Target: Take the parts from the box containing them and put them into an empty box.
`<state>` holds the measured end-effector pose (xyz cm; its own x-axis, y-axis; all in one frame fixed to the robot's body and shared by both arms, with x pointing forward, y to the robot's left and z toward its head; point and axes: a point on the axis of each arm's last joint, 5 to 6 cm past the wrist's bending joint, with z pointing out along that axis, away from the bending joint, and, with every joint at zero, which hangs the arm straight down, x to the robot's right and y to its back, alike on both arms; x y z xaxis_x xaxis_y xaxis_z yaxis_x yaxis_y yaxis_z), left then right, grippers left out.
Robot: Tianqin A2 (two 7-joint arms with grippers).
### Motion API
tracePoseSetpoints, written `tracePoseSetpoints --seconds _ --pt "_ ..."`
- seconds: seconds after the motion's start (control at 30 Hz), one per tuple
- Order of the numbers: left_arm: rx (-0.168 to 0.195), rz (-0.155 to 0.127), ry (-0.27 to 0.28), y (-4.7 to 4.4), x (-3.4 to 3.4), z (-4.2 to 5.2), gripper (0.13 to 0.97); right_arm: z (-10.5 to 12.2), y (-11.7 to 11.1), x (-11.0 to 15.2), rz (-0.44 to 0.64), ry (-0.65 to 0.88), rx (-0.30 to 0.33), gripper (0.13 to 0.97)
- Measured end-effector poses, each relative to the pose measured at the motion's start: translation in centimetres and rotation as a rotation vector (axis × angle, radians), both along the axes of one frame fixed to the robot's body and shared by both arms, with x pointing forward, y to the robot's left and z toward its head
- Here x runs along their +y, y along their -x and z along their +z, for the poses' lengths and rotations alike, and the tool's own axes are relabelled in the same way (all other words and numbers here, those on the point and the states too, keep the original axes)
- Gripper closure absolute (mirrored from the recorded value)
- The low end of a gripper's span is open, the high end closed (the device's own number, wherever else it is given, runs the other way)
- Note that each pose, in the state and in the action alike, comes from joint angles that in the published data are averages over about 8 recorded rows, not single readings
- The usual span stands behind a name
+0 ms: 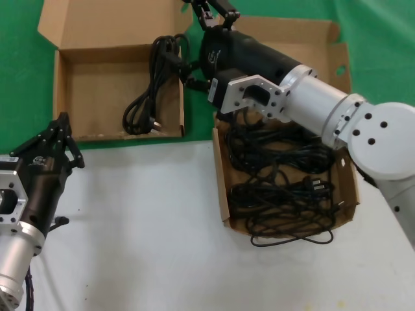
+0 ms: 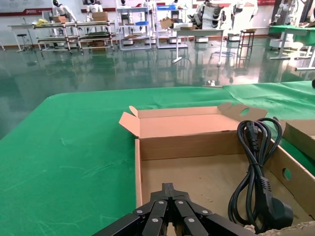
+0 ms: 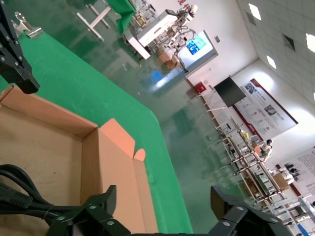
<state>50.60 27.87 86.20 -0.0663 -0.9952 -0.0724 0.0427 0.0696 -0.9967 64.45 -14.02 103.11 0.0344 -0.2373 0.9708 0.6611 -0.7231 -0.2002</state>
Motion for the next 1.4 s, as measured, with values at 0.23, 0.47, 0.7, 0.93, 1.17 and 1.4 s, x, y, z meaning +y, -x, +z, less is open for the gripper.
tracePoseSetpoints --seconds 0.23,0.47,0.7,0.93,1.17,1.4 --pt "0.0 0.0 0.0 0.0 0.0 0.0 0.952 -0.2 -0.8 -0.1 0.0 -0.026 0.003 0.403" --pt "0.0 0.0 0.0 0.0 0.0 0.0 0.952 0.4 0.2 -2.0 -0.016 -0.073 -0.003 0.284" --pt "0.0 0.0 0.0 0.0 0.0 0.0 0.952 1.0 3.0 -5.4 -0.052 -0.152 -0.032 0.196" --pt "0.0 0.0 0.0 0.0 0.0 0.0 0.952 1.3 6.2 -8.5 -0.09 -0.228 -0.052 0.141" --pt "0.0 0.0 0.0 0.0 0.0 0.0 0.952 0.3 8.5 -9.8 -0.116 -0.271 -0.04 0.135" --pt "0.0 0.001 0.0 0.01 0.0 -0.01 0.949 -0.2 8.9 -10.1 -0.125 -0.297 -0.022 0.13"
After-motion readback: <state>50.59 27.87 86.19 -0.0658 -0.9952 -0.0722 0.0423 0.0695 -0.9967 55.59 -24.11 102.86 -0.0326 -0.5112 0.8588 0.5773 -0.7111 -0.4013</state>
